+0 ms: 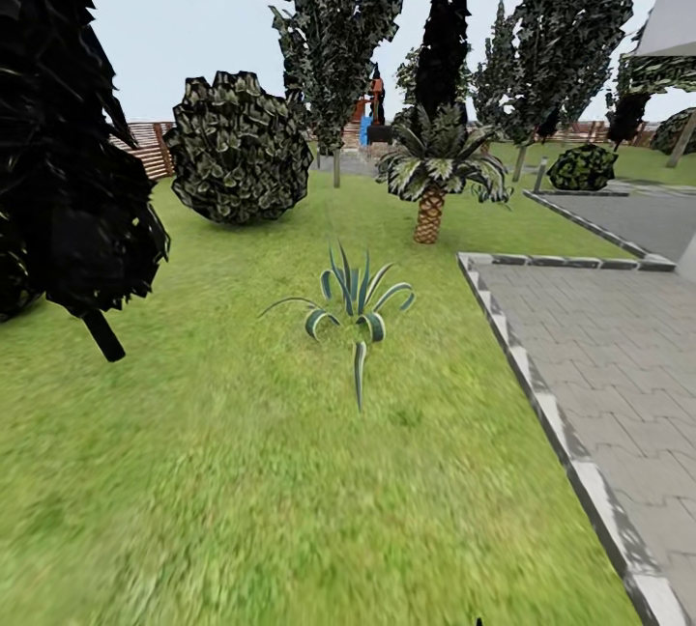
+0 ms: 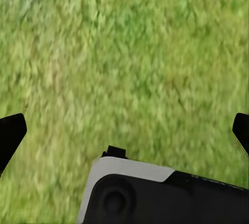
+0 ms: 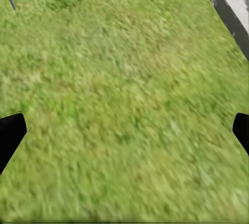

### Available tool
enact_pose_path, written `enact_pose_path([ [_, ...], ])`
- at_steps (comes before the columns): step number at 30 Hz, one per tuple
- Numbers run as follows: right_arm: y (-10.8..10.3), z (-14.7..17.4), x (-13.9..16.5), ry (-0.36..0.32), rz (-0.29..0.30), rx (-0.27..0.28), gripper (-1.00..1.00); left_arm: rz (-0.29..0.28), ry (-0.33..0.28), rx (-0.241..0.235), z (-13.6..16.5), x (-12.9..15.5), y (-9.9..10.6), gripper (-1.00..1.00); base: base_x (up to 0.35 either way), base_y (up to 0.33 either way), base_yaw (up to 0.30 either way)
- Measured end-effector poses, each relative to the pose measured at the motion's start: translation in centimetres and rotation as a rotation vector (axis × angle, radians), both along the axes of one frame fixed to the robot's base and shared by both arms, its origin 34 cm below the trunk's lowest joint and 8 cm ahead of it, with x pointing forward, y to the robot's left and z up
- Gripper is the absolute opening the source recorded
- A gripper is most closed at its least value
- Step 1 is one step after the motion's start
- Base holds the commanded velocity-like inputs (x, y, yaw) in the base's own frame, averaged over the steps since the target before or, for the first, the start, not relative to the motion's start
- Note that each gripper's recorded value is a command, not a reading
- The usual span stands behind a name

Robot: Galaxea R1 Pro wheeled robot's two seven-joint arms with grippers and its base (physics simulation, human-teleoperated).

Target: Take the three Easter eggs out of the wicker basket on the lawn in the garden, then place them on the lawn next to a single tree (choose any tree) so that all three eggs are next to the same tree and none are left in the basket.

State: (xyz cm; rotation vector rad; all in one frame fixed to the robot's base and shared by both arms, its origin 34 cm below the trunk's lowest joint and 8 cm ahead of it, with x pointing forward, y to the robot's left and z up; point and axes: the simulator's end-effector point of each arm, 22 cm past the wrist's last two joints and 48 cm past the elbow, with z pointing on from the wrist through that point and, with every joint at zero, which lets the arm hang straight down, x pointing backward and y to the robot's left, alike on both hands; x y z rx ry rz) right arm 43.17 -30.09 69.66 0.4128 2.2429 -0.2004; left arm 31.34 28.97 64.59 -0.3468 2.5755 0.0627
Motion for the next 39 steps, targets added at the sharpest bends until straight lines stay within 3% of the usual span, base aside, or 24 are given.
enact_pose_path([
  [12,0.3,0.0,-1.5,0.024,0.005,0.003,1.00,0.003,0.000,-0.005,0.6,-0.4,-0.3,1.00,0.339,0.000,0.007],
  [34,0.3,0.0,-1.5,0.025,0.012,0.002,1.00,0.003,-0.001,-0.003,0.6,-0.4,-0.1,1.00,0.321,0.147,0.249],
  [37,0.6,0.0,-1.4,0.025,0.023,0.002,1.00,0.004,-0.001,-0.003,0.6,-0.4,-0.1,1.00,0.302,0.215,0.057],
  [39,1.1,0.0,-1.2,0.024,0.061,-0.005,1.00,0.005,-0.002,-0.002,0.6,-0.4,0.0,1.00,0.301,0.216,0.018],
])
